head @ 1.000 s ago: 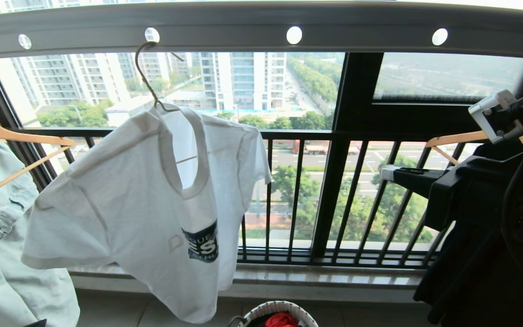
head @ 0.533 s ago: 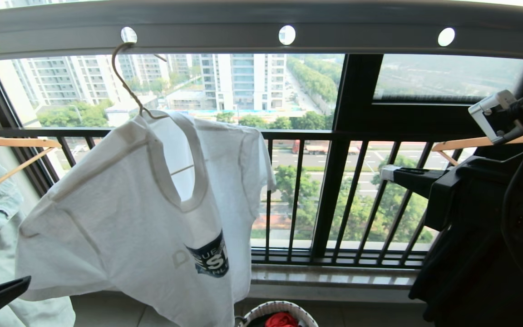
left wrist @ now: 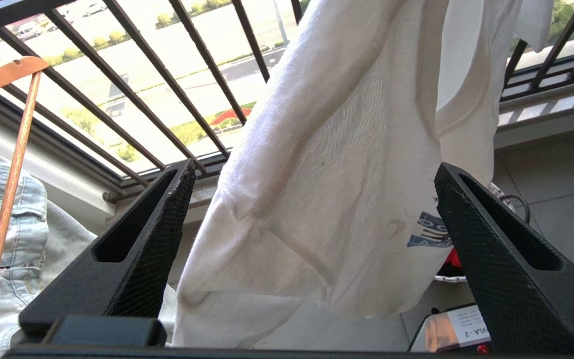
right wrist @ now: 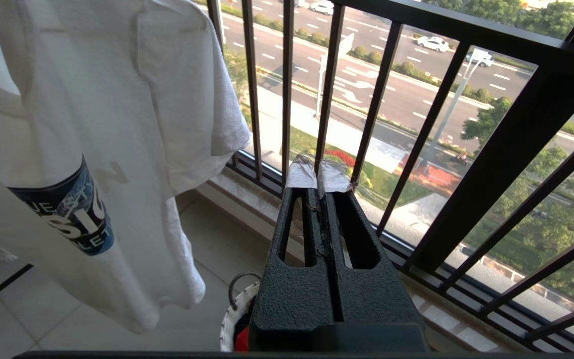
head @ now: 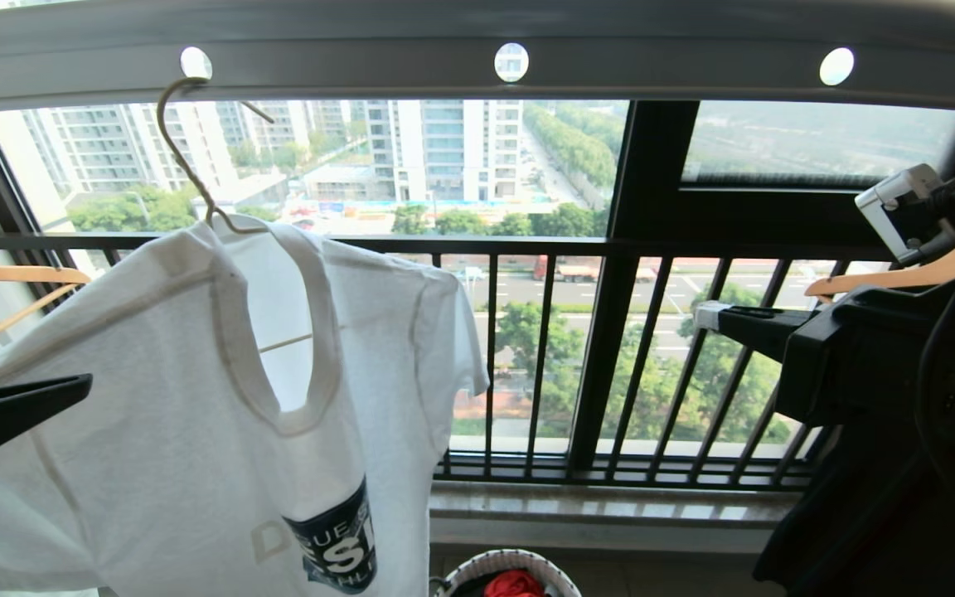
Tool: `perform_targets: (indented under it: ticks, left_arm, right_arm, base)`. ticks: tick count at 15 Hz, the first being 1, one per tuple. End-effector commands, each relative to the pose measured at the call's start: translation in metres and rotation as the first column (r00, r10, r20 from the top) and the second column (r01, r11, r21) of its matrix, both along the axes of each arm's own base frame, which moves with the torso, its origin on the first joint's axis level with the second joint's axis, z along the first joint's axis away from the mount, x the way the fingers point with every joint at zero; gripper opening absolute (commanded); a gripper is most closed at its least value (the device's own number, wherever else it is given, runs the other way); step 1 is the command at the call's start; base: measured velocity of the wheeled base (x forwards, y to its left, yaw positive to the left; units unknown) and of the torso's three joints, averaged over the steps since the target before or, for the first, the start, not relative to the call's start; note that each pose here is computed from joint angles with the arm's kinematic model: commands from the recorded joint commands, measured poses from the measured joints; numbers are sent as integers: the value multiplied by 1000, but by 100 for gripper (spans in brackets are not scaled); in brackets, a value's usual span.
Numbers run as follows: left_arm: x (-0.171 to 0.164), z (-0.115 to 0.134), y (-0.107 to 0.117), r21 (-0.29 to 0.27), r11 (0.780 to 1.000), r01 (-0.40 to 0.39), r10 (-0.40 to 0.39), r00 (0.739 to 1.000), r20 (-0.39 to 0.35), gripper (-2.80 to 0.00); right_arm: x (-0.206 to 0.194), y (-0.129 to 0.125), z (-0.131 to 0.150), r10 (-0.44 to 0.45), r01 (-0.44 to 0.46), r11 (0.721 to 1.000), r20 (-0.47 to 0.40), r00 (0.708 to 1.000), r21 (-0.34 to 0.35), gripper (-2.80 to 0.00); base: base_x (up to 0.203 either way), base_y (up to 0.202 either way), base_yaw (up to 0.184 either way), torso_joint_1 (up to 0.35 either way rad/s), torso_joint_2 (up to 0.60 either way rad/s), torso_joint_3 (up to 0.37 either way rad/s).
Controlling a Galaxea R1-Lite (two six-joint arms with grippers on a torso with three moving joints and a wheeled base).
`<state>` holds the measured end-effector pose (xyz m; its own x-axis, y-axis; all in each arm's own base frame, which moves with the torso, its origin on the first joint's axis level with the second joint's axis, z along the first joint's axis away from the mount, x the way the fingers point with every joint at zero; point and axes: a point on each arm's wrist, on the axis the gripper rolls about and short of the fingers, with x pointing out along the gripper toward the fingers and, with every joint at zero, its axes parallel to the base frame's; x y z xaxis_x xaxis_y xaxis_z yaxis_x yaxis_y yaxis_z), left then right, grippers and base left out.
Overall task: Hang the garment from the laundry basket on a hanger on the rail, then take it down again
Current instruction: Take the clothes off the clothes rack
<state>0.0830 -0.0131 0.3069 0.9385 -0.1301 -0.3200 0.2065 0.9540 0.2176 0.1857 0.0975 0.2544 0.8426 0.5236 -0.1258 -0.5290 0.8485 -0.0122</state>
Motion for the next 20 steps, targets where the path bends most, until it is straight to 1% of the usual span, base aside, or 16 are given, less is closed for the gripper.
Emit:
perform_targets:
  ticks: [1, 2, 4, 7, 8, 10, 11, 13, 15, 18, 20]
  left_arm:
    - [27, 3, -5, 16, 1000, 6, -6, 1000, -24, 0]
    - [36, 4, -7, 31, 999, 14, -13, 1000, -11, 0]
    - [53, 4, -10, 66, 997, 29, -28, 1000, -8, 0]
    - [75, 0, -15, 115, 991, 62, -56, 997, -47, 0]
    - [79, -2, -18, 131, 988, 76, -69, 996, -60, -280]
    - [85, -6, -25, 137, 984, 116, -104, 991, -88, -280]
    - [88, -8, -26, 128, 982, 138, -126, 987, -102, -280]
    - [94, -13, -29, 91, 975, 204, -191, 973, -130, -280]
    - [101, -16, -31, 85, 973, 214, -200, 969, -148, -280]
    - [100, -6, -31, 84, 974, 210, -201, 974, -107, -280]
    - [95, -3, -29, 81, 975, 208, -200, 975, -91, -280]
  right_arm:
    - [1, 1, -1, 1, -1, 1000, -1, 1000, -1, -280]
    - [1, 1, -1, 1, -1, 1000, -2, 1000, -1, -280]
    - [1, 1, -1, 2, -2, 1000, -2, 1000, -1, -280]
    - [1, 1, -1, 2, -2, 1000, -2, 1000, -1, -280]
    - [1, 1, -1, 1, -1, 1000, -2, 1000, -1, -280]
    - [1, 0, -1, 0, 0, 1000, -2, 1000, -1, -280]
    - [1, 1, -1, 1, -1, 1000, -2, 1000, -1, -280]
    - [1, 1, -1, 2, -2, 1000, -2, 1000, -1, -280]
    - [1, 1, -1, 2, -2, 1000, -3, 1000, -2, -280]
    - [1, 1, -1, 2, -2, 1000, -5, 1000, -3, -280]
    - [-3, 7, -1, 35, -35, 999, -6, 999, -2, -280]
  base:
    - [0, 0, 0, 0, 0, 0]
    - [0, 0, 0, 0, 0, 0]
    - [0, 0, 0, 0, 0, 0]
    - [0, 0, 0, 0, 0, 0]
    - [0, 0, 0, 0, 0, 0]
    - [0, 0, 0, 0, 0, 0]
    - [0, 0, 0, 0, 0, 0]
    - [0, 0, 0, 0, 0, 0]
    - [0, 0, 0, 0, 0, 0]
    - [0, 0, 0, 0, 0, 0]
    - [0, 0, 0, 0, 0, 0]
